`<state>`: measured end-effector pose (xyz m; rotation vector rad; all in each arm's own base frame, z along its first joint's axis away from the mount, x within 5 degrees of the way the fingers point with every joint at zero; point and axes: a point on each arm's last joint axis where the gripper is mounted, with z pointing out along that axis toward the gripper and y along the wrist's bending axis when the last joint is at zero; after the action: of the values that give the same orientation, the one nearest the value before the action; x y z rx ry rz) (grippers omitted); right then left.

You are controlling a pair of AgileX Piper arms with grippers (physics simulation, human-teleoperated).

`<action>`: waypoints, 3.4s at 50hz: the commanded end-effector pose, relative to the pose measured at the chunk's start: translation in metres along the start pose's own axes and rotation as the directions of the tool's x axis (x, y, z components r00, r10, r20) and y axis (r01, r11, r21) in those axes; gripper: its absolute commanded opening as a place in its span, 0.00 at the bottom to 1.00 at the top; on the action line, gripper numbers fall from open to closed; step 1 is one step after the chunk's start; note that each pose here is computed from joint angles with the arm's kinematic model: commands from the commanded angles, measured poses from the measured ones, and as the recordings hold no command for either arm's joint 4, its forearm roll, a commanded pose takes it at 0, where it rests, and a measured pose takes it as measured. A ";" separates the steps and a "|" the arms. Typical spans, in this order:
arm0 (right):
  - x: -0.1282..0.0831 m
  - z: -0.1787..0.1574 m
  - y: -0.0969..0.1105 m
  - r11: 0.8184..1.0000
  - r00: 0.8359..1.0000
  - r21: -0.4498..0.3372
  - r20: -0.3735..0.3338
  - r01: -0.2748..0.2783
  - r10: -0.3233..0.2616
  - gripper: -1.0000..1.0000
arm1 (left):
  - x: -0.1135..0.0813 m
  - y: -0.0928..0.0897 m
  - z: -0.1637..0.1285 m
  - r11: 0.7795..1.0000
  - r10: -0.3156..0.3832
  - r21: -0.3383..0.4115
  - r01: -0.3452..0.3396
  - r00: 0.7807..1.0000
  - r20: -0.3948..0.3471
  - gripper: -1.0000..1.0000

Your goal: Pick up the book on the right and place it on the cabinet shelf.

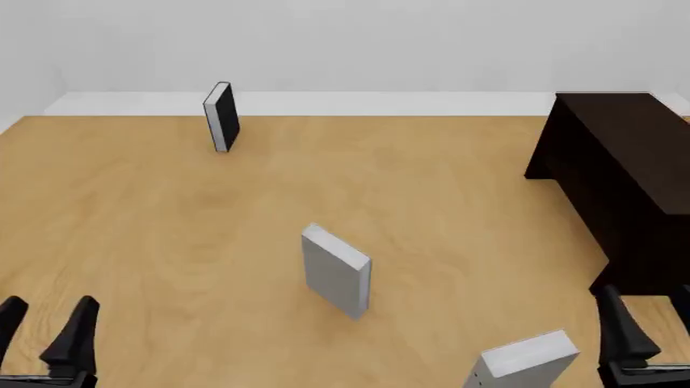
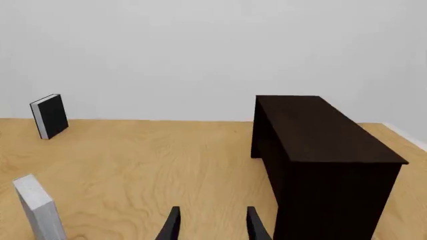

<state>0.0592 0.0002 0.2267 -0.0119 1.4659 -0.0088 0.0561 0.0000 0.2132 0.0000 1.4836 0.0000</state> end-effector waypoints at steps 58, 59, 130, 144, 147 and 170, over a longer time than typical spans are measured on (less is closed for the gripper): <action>-0.156 0.053 0.028 0.224 0.344 -0.610 0.085 0.760 -0.935 1.00 | 0.000 0.000 0.000 1.000 0.000 0.000 0.000 1.000 0.000 1.00; -0.157 0.055 0.028 0.224 0.342 -0.625 0.074 0.748 -0.937 1.00 | 0.000 0.000 0.000 1.000 0.000 0.000 0.000 1.000 0.000 1.00; -0.079 0.055 0.056 -0.096 0.200 -0.909 0.191 0.405 -0.961 1.00 | 0.000 0.000 0.000 1.000 0.000 0.000 0.000 1.000 0.000 1.00; -0.068 0.063 0.067 -0.102 0.208 -0.925 0.189 0.367 -0.960 1.00 | 0.000 0.000 0.000 1.000 0.000 0.000 0.000 1.000 0.000 1.00; -0.066 0.065 0.069 -0.105 0.208 -0.927 0.190 0.361 -0.959 1.00 | 0.000 0.000 0.000 1.000 0.000 0.000 0.000 1.000 0.000 1.00; -0.044 0.076 0.097 -0.106 0.227 -0.956 0.172 0.275 -0.959 1.00 | 0.000 0.000 0.000 1.000 0.000 0.000 0.000 1.000 0.000 1.00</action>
<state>0.1255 0.0852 0.2859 -2.0571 1.7290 -0.1737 0.0561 0.0000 0.2132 0.0000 1.4836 0.0000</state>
